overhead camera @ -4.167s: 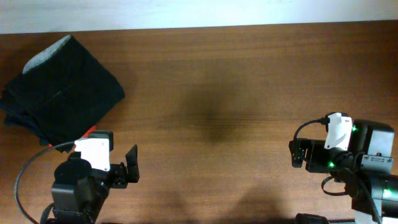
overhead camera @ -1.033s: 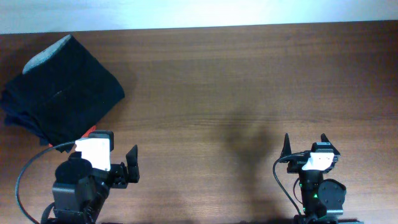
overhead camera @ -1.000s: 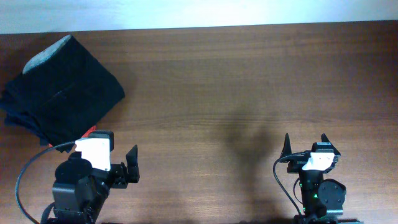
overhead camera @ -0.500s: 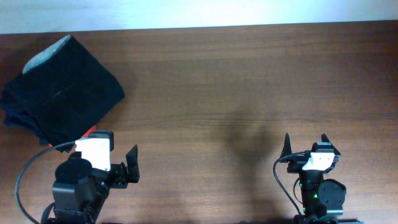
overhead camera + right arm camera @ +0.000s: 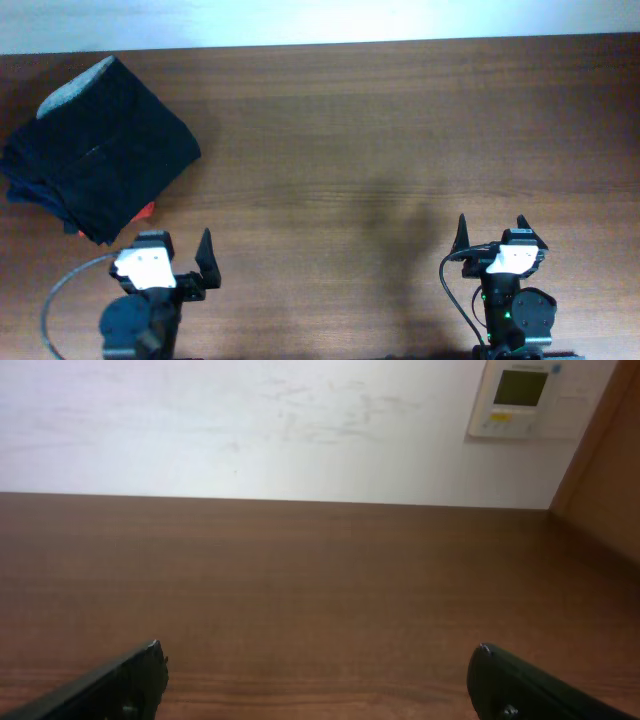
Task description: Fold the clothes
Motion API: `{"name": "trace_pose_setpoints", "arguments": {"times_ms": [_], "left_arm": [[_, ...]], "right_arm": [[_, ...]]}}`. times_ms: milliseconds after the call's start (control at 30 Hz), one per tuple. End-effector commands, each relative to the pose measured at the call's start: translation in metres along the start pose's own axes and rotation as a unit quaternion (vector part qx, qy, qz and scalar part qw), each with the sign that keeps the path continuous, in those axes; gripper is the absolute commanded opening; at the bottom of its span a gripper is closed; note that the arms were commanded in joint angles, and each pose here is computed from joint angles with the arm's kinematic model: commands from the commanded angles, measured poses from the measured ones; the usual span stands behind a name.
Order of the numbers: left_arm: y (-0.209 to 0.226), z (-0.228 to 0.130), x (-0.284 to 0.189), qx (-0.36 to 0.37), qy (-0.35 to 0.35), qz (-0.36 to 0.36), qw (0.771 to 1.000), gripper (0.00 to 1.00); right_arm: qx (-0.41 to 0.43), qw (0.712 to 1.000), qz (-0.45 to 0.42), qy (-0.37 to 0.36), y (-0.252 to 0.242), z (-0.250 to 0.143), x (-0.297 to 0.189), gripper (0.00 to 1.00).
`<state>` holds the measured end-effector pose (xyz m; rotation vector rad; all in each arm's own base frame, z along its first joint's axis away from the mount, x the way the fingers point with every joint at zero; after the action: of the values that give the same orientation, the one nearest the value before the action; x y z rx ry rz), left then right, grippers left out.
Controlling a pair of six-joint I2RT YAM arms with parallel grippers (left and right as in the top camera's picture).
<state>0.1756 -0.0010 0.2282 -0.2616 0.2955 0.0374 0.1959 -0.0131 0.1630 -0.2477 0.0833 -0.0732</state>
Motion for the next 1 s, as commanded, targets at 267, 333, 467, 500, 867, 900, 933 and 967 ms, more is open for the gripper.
{"name": "trace_pose_setpoints", "arguments": {"times_ms": [267,333,467,500,867,900,933,967], "left_arm": [[0.01,-0.037,0.034,-0.005,-0.158,-0.043,0.987,0.99],[0.013,-0.044,0.036,-0.005,-0.139,-0.037,0.99,0.99],[0.015,-0.057,0.039,-0.004,-0.104,-0.032,0.994,0.99],[0.015,-0.057,0.039,-0.004,-0.104,-0.032,0.994,0.99],[0.015,-0.057,0.04,-0.004,-0.103,-0.032,0.994,0.99],[0.015,-0.057,0.04,-0.004,-0.103,-0.032,0.994,0.99],[0.015,-0.057,0.04,-0.004,-0.103,-0.032,0.994,0.99],[0.015,-0.057,0.04,-0.004,-0.103,-0.032,0.994,0.99]], "right_arm": [[0.004,1.0,-0.005,0.001,0.0,-0.002,0.0,0.99],[0.004,1.0,-0.005,0.001,0.0,-0.002,0.0,0.99],[0.004,1.0,-0.005,0.001,0.0,-0.002,0.0,0.99],[0.004,1.0,-0.005,0.001,0.0,-0.002,0.0,0.99],[0.004,1.0,-0.005,0.001,0.0,-0.002,0.0,0.99],[0.004,1.0,-0.005,0.001,0.0,-0.002,0.0,0.99],[0.004,1.0,-0.005,0.001,0.0,-0.002,0.0,0.99],[0.004,1.0,-0.005,0.001,0.0,-0.002,0.0,0.99]]}}
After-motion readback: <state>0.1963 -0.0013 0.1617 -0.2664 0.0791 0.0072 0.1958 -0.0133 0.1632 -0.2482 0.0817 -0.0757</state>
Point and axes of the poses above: each gripper's point midway between its finger pads, its own x axis out along the fingers, its own y axis along the line the jaws close on, z = x × y, the point moved 5 cm from there along -x, back along the fingers, and after that the axes turned 11 degrees about -x, right-handed, at the moved point
